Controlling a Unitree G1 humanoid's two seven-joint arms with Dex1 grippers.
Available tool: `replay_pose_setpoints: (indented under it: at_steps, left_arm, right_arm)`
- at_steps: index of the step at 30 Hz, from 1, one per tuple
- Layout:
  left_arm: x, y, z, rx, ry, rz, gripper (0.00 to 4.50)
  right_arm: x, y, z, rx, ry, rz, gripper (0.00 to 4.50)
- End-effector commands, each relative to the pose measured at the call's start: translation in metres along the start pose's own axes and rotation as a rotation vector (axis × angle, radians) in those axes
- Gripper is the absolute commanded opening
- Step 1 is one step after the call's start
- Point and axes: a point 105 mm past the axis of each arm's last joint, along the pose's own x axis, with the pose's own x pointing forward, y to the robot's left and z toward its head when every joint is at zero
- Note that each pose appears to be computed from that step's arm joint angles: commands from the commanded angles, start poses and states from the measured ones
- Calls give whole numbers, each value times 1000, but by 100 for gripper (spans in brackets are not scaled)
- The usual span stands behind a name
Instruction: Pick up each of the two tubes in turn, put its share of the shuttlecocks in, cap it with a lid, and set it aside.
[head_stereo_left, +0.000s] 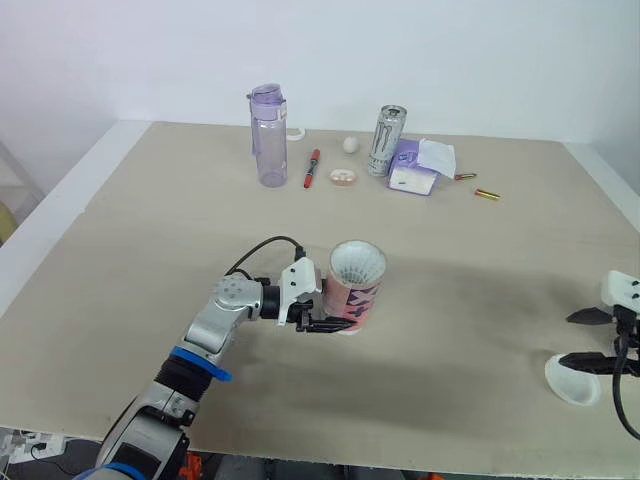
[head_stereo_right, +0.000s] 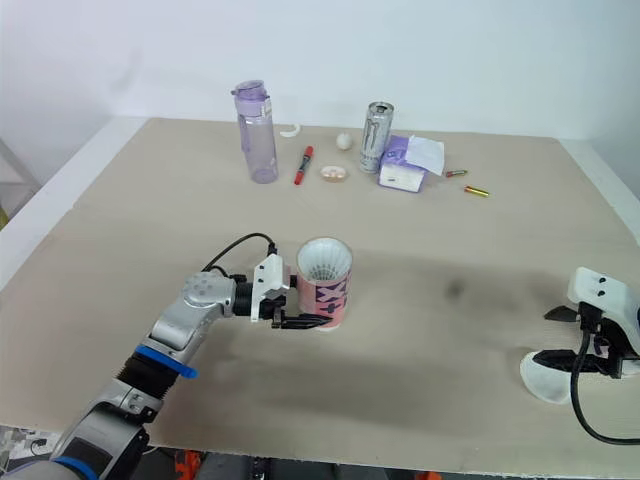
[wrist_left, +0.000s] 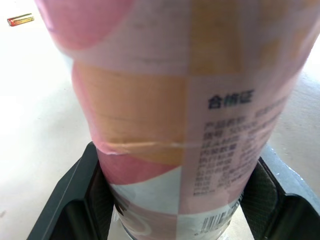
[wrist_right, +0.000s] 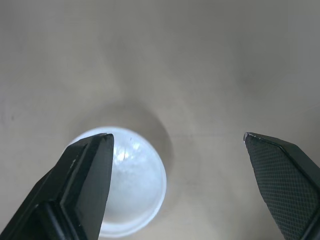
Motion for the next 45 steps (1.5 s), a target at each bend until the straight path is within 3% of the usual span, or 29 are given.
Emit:
replay_pose_setpoints:
  at_steps: [1,17,18,20,23,24,25,27,31,38,45]
  left_arm:
    - [2,-9,-10,-34,36,-36,312]
    - [2,-7,-11,-37,46,-23,312]
    - [2,-7,-11,-37,47,-22,312]
    - [2,-7,-12,-37,49,-22,312]
    - [2,-6,-13,-39,52,-20,312]
    - [2,-7,-13,-40,53,-19,312]
    - [2,-7,-14,-40,55,-19,312]
    - [2,-7,-14,-41,58,-18,312]
    - [1,-6,-15,-51,62,-13,312]
    - [0,-2,-15,-63,64,-5,312]
    - [-1,1,-16,-67,74,-6,312]
  right_arm:
    - [-11,-5,-2,-59,53,-16,446]
    - [9,-1,4,-175,62,56,446]
    - [10,-1,4,-179,63,62,408]
    - [13,2,4,-193,69,82,384]
    - [16,3,4,-202,68,89,278]
    - [16,4,4,-205,68,90,269]
    - [18,4,5,-208,66,91,202]
    - [20,4,7,-212,59,95,166]
    - [22,6,10,-234,48,102,9]
    - [23,7,26,-298,6,94,9]
    - [14,8,101,-505,-157,54,9]
